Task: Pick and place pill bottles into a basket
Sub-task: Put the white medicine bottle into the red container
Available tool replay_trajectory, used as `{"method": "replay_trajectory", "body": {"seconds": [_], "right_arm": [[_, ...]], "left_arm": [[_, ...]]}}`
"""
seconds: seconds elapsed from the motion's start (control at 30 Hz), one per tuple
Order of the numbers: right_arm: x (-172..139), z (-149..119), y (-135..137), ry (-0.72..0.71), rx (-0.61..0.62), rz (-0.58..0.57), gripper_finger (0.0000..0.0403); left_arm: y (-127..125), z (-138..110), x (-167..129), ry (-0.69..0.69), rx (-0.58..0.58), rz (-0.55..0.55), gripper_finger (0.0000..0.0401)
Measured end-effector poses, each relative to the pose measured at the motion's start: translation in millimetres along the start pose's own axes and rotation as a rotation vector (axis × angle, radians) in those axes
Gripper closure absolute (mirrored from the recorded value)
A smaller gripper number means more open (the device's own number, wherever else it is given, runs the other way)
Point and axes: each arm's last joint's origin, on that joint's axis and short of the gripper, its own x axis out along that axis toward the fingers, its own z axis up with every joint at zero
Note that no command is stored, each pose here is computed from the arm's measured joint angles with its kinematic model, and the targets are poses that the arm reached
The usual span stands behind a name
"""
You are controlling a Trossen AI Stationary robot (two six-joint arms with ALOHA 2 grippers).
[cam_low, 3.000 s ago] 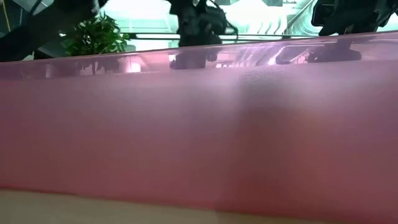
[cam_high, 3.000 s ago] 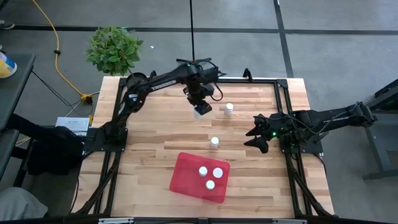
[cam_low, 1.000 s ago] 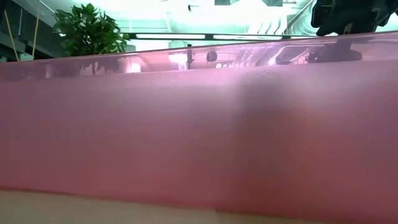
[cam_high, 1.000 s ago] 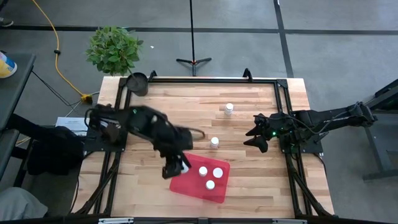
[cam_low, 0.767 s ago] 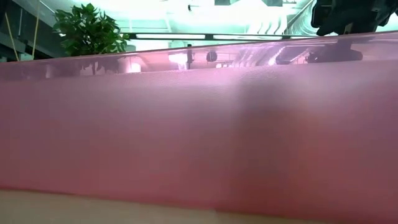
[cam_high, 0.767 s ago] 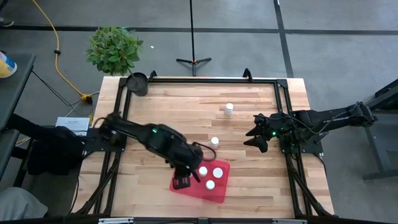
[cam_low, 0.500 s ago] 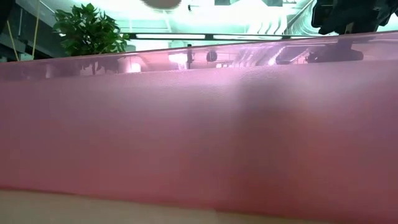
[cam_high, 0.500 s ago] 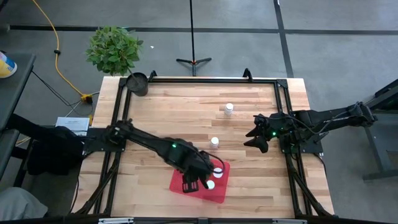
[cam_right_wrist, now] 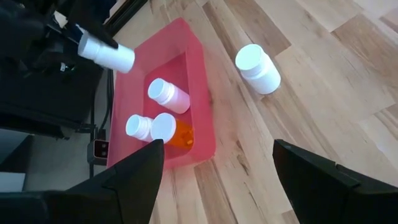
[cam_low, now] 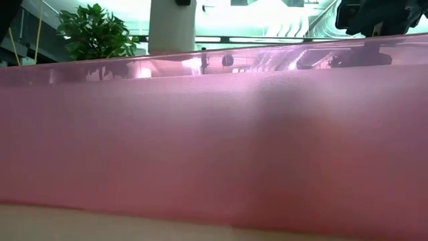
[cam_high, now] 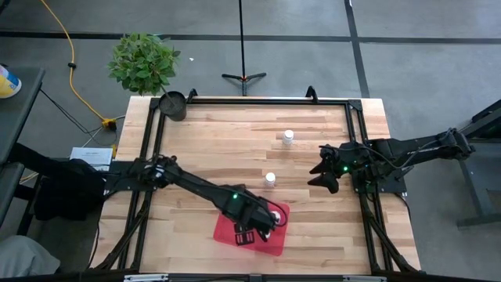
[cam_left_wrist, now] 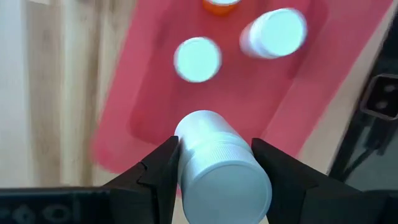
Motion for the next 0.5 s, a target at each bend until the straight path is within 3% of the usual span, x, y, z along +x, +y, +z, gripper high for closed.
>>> {"method": "replay_trajectory", "body": {"seconds": [0.5], "right_arm": [[0, 0, 1, 0.017, -0.027, 0.019, 0.0111]], "left_arm": [[-28, -3, 12, -0.089, -0.092, -0.025, 0.0192]]}}
